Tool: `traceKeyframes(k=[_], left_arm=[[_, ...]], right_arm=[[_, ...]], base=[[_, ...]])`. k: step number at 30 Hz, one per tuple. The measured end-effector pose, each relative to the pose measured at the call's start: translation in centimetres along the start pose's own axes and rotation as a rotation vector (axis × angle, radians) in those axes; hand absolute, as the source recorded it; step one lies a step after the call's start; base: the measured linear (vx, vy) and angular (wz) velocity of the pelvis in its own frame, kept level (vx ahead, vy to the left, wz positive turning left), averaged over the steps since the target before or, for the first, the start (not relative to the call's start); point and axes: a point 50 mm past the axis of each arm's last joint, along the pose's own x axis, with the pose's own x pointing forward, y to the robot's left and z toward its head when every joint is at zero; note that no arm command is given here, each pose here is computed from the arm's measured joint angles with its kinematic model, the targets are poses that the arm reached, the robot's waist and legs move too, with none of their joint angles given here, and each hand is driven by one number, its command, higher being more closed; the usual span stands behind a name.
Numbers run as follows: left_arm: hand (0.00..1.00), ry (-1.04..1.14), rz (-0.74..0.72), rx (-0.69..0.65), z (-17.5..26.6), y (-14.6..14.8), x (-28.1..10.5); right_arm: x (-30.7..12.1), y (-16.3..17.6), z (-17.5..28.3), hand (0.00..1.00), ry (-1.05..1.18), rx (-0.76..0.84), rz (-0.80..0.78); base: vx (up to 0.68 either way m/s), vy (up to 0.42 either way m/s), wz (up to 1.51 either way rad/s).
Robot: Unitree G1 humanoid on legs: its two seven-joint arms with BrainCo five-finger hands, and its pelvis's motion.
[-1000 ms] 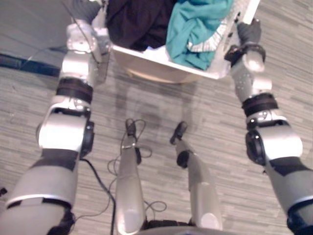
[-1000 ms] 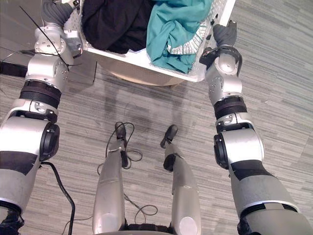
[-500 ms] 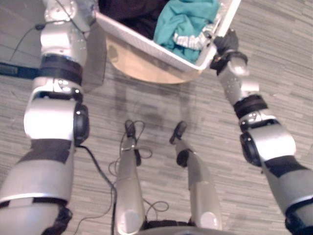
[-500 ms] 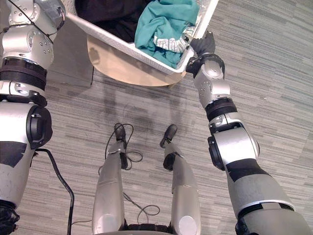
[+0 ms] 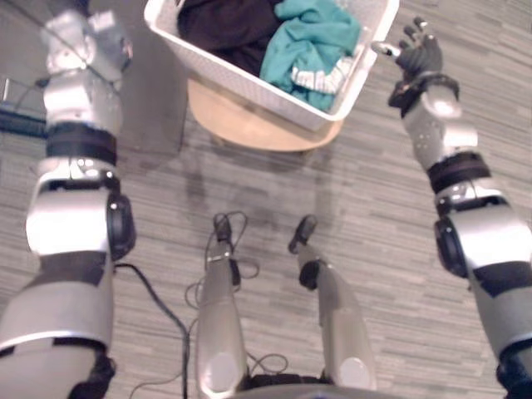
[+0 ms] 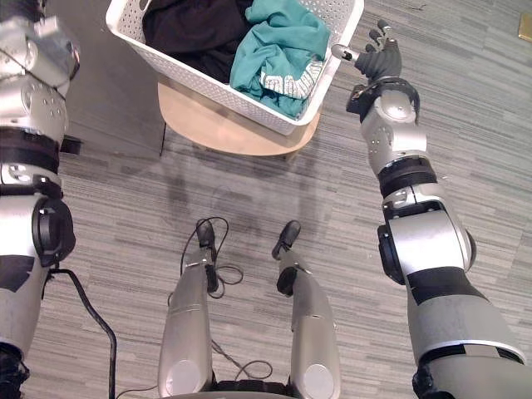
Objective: Pick up the laundry basket with both hands and put the clothes into the washing machine.
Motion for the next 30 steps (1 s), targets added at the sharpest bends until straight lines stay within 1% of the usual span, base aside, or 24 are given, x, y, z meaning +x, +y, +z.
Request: traceKeyframes(k=[1,3,5,6,7,8,10,11,12,13,14,15,17,18,19,20,23,24,25,26,28,29,30], left_arm=[[0.00,0.012,0.010,0.020,-1.4,1.0,-0.6],[0.00,-0.015,0.011,0.036,-2.0,1.5,-1.5],[0.00,-0.086,-0.004,0.040,-2.8,2.2,-3.4],[0.00,-0.090,-0.004,0.039,-3.4,2.5,-4.0],[0.00,-0.081,-0.003,0.042,-5.0,2.9,-5.5],[0.00,-0.042,0.003,0.042,-7.1,3.6,-7.2],[0.00,0.054,0.017,0.050,-10.4,4.7,-9.8],[0.00,0.127,0.026,0.057,-12.6,5.5,-11.8],[0.00,0.169,0.033,0.060,-13.8,5.9,-12.9],[0.00,0.262,0.048,0.068,-16.1,6.8,-15.3],[0.00,0.314,0.052,0.073,-17.3,7.2,-16.7],[0.00,0.425,0.051,0.084,-19.7,7.9,-19.8],[0.00,0.613,0.012,0.124,-23.0,8.5,-25.4],[0.00,0.664,0.002,0.142,-23.7,8.9,-26.8],[0.00,0.768,0.013,0.171,-25.1,9.9,-29.6],[0.00,0.817,0.023,0.183,-25.7,10.4,-30.8],[0.00,1.062,0.106,0.216,-27.9,12.4,-37.5],[0.00,1.105,0.115,0.226,-28.1,12.7,-38.7],[0.00,1.184,0.134,0.238,-28.5,13.1,-40.7],[0.00,1.259,0.176,0.239,-28.8,13.6,-42.5],[0.00,1.368,0.243,0.245,-28.9,14.9,-45.4],[0.00,1.433,0.289,0.249,-28.7,15.7,-46.9],[0.00,1.463,0.311,0.253,-28.6,16.0,-47.7]], right_arm=[[-0.4,-0.8,-0.9,0.00,0.012,0.009,-0.014],[-0.9,-2.3,-1.9,0.00,0.019,0.035,-0.044],[-2.2,-6.0,-4.0,0.00,0.044,0.067,-0.134],[-2.7,-7.0,-4.9,0.00,0.063,0.076,-0.166],[-4.0,-9.2,-6.9,0.00,0.110,0.089,-0.231],[-5.5,-11.2,-9.0,0.00,0.160,0.094,-0.293],[-7.8,-13.9,-11.2,0.00,0.211,0.108,-0.376],[-9.3,-15.4,-12.3,0.00,0.230,0.119,-0.424],[-10.2,-16.1,-12.9,0.00,0.240,0.122,-0.447],[-11.8,-16.8,-14.3,0.00,0.272,0.129,-0.482],[-12.8,-17.2,-15.3,0.00,0.301,0.122,-0.498],[-15.3,-17.9,-17.6,0.00,0.378,0.112,-0.525],[-20.6,-18.5,-21.6,0.00,0.523,0.115,-0.580],[-22.0,-18.5,-22.5,0.00,0.563,0.111,-0.587],[-24.7,-18.3,-24.2,0.00,0.640,0.098,-0.603],[-26.0,-18.2,-24.9,0.00,0.676,0.092,-0.610],[-32.8,-16.8,-28.2,0.00,0.865,0.118,-0.667],[-34.1,-16.5,-28.8,0.00,0.910,0.120,-0.676],[-36.3,-15.8,-29.8,0.00,0.988,0.130,-0.693],[-38.2,-15.0,-30.6,0.00,1.062,0.146,-0.709],[-40.8,-13.7,-31.6,0.00,1.161,0.182,-0.736],[-42.4,-13.0,-31.9,0.00,1.206,0.224,-0.774],[-43.2,-12.8,-32.1,0.00,1.224,0.245,-0.796]], base=[[0.02,-0.038,0.06],[0.04,-0.050,0.15],[0.06,-0.051,0.23],[0.10,-0.035,0.23],[0.11,-0.021,0.33],[0.11,-0.014,0.44],[0.07,-0.003,0.40],[0.09,-0.008,0.26],[0.11,-0.001,0.22],[0.08,0.021,0.16],[0.07,0.026,0.20],[0.11,0.009,0.25],[0.14,-0.013,0.28],[0.10,0.000,0.14],[0.08,0.008,0.04],[0.12,0.016,0.03],[0.08,0.018,0.01],[0.07,0.021,-0.05],[0.06,0.023,-0.07],[0.05,0.034,-0.06],[0.03,0.039,-0.03],[0.03,0.036,-0.02],[0.04,0.029,0.01]])
